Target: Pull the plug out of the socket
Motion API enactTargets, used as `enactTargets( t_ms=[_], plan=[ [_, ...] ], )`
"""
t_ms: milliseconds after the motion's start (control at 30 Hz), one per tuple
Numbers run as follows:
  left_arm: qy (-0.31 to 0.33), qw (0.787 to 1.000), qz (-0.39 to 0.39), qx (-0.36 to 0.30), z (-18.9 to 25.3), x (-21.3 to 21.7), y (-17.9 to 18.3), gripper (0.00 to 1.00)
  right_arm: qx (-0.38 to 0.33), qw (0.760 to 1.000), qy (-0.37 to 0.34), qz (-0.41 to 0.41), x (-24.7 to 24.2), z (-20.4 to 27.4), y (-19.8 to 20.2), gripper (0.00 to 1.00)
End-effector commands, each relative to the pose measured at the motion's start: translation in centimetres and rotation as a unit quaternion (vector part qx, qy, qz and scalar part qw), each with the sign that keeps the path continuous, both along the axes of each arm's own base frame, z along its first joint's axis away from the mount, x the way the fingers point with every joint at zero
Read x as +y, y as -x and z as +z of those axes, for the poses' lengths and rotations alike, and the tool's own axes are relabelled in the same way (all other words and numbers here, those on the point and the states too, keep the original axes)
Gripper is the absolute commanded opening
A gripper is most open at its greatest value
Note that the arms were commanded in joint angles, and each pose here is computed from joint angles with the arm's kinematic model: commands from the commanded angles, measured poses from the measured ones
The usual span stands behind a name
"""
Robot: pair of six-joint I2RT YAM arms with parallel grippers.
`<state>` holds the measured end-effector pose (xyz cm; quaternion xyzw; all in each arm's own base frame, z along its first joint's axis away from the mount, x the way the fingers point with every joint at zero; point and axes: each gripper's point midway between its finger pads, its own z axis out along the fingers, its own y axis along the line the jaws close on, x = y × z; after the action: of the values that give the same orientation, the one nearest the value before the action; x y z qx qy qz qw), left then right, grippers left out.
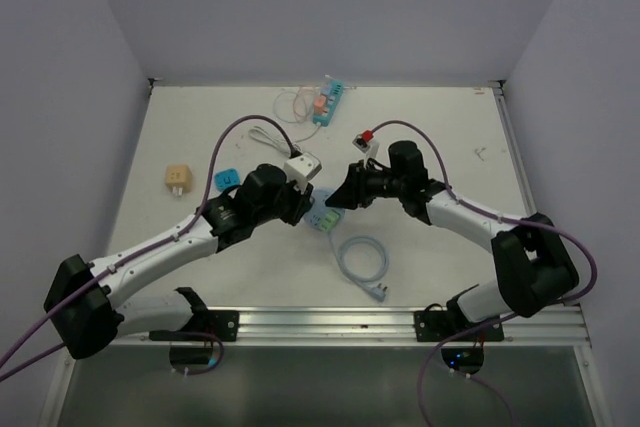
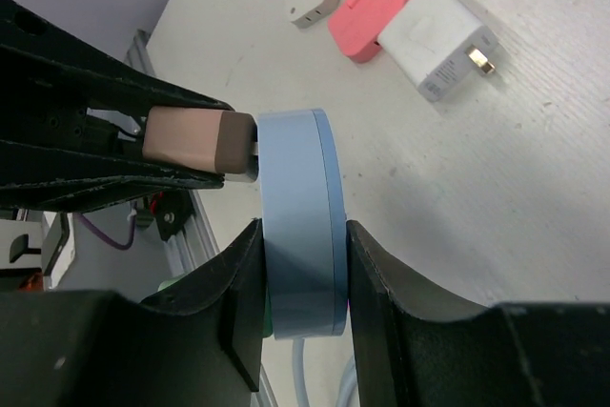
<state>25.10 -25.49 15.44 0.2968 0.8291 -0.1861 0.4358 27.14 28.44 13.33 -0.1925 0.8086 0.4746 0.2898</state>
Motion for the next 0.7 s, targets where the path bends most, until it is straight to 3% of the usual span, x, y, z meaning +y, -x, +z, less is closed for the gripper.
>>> enactTargets(
  t_ms=[0,233,500,667],
  plan=[
    [0.078,0.994,0.007,-0.082,9.3,0.4,-0.1,0.0,-0.003,0.983,0.114,-0.147,-5.7,-4.5,-4.0,0.0],
    [0.124,0.989,-0.002,-0.085,13.7,-0.1,0.9,0.0,0.005,0.979,0.128,-0.161,-6.2,-5.1,-4.2,0.0],
    [0.122,0.991,0.003,-0.062,13.1,-0.8,0.5,0.0,0.013,0.973,0.137,-0.186,-7.0,-5.5,-4.5,0.0],
    [0.063,0.987,0.129,-0.069,10.5,2.6,-2.3,0.0,-0.011,0.978,0.096,-0.183,-6.6,-3.6,-4.7,0.0]
  ],
)
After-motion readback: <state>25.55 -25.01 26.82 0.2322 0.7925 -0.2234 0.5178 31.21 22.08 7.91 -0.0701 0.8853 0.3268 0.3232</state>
